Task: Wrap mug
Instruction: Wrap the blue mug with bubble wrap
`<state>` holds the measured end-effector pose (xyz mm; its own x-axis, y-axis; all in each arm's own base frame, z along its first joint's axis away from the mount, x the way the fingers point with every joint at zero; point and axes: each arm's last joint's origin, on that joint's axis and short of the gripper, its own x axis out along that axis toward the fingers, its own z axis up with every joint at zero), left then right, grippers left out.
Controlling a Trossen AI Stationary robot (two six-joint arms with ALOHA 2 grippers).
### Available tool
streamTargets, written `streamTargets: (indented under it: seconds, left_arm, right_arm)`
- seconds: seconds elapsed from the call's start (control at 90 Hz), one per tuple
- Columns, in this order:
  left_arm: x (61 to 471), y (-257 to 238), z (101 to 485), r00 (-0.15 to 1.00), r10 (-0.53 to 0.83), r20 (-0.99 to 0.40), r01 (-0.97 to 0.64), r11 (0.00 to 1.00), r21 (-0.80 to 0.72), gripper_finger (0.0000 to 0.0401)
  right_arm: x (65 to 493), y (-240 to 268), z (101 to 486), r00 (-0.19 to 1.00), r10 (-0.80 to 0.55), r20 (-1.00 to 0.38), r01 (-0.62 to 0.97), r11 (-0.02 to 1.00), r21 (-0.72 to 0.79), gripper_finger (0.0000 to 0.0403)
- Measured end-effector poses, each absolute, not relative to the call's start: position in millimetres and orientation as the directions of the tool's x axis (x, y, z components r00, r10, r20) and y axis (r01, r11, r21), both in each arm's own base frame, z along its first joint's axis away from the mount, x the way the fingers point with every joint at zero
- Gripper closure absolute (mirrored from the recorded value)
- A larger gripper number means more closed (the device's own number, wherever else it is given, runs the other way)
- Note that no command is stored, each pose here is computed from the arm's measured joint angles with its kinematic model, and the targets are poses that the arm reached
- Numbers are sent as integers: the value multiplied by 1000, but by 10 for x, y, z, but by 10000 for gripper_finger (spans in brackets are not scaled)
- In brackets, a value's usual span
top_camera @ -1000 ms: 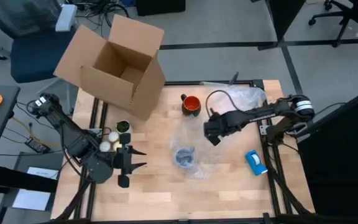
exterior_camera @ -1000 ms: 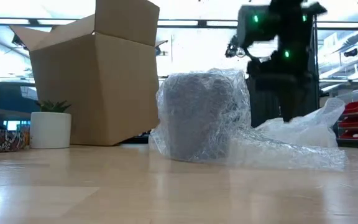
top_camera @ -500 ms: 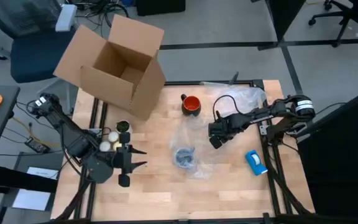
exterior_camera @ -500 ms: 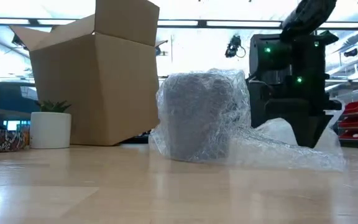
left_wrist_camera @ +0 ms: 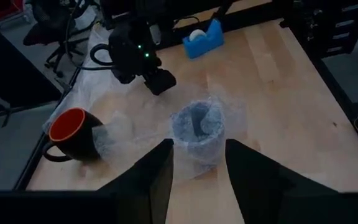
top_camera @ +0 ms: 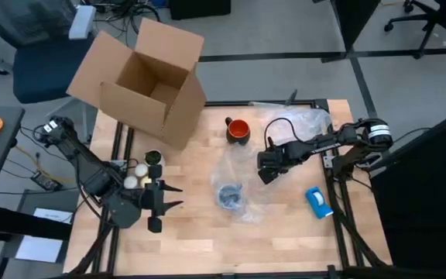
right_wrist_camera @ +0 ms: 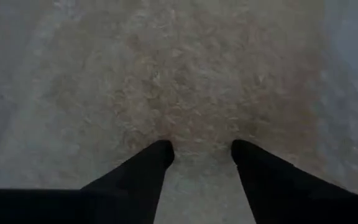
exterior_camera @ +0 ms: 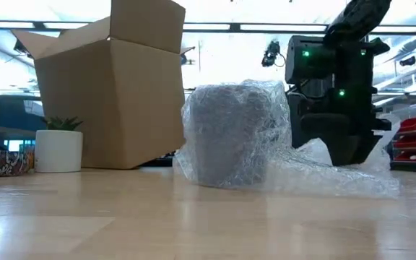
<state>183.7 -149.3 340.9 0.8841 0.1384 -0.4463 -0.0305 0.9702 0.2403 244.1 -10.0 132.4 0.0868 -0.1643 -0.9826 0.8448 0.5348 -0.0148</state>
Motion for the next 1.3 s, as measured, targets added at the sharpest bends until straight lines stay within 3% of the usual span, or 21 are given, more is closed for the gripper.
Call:
streamTargets:
  seconds: [0.3,0.589,0.933,1.3]
  left_arm:
    - [1837,-1492,3409,884,139,-446,-31,970,240,272]
    - [1864,-1459,3409,881,155,-446,-49,970,240,272]
    - [2009,-1489,3281,856,200,-476,-68,958,278,272]
    - [2236,-1360,3161,815,299,-496,-151,936,317,272]
  right_arm:
    - [2517,-57,1333,169,-143,-975,795,604,49,393]
    - [2759,202,1744,342,-104,-934,684,709,171,401]
    - [3071,553,2348,572,-152,-806,497,846,194,403]
    - [3212,873,2595,760,28,-650,229,923,308,403]
